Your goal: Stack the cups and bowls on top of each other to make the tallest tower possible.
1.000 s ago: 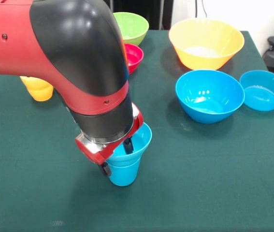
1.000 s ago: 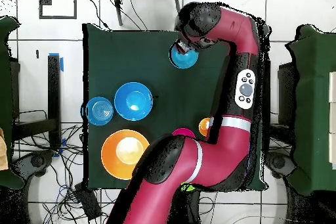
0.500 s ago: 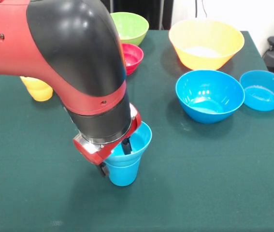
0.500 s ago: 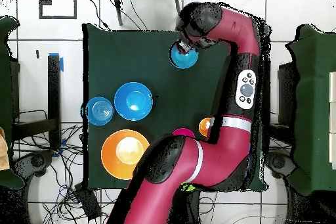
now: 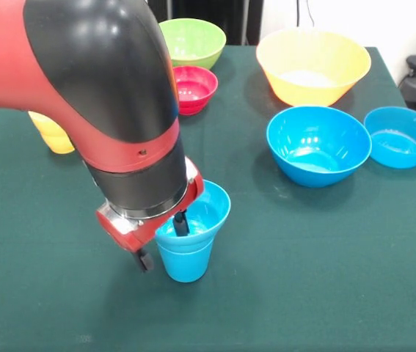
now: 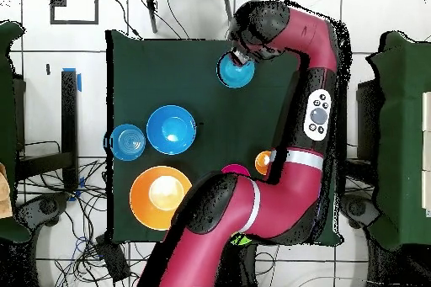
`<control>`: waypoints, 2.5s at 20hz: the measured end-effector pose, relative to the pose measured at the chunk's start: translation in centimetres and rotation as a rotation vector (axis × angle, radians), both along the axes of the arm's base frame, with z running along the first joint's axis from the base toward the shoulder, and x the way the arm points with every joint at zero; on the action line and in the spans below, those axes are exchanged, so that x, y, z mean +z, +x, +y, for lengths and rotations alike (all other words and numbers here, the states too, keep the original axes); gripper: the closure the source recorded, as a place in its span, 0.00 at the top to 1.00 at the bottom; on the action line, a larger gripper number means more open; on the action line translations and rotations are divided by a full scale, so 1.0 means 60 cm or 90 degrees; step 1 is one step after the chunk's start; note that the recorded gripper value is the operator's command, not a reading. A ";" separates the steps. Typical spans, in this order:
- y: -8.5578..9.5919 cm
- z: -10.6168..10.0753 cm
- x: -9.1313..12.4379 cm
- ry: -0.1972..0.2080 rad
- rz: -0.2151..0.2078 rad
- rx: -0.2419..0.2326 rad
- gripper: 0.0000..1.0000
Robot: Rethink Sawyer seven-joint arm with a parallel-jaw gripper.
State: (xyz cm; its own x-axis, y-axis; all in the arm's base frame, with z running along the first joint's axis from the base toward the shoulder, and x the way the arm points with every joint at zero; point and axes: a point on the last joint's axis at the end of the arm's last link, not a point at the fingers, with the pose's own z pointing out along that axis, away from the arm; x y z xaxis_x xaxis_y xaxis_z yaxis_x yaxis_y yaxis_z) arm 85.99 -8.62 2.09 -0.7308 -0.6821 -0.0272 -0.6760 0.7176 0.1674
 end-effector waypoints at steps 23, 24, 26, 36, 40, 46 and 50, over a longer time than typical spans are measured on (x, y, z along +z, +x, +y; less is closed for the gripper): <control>-0.001 -0.015 0.147 0.007 0.066 0.007 1.00; 0.000 -0.016 0.161 0.006 0.067 0.008 1.00; 0.002 -0.018 0.189 0.003 0.065 0.009 1.00; 0.016 -0.033 0.319 -0.019 0.017 0.006 1.00; 0.008 -0.029 0.341 -0.018 0.004 0.002 1.00; -0.018 -0.005 0.332 -0.029 -0.044 -0.056 1.00; -0.043 0.013 0.310 -0.042 -0.061 -0.112 1.00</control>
State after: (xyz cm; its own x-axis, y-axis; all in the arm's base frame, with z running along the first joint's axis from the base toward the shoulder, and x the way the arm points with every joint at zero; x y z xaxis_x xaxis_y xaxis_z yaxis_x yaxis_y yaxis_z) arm 83.43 -7.85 20.69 -0.8349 -0.5469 -0.0620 -0.5500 0.8333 0.0564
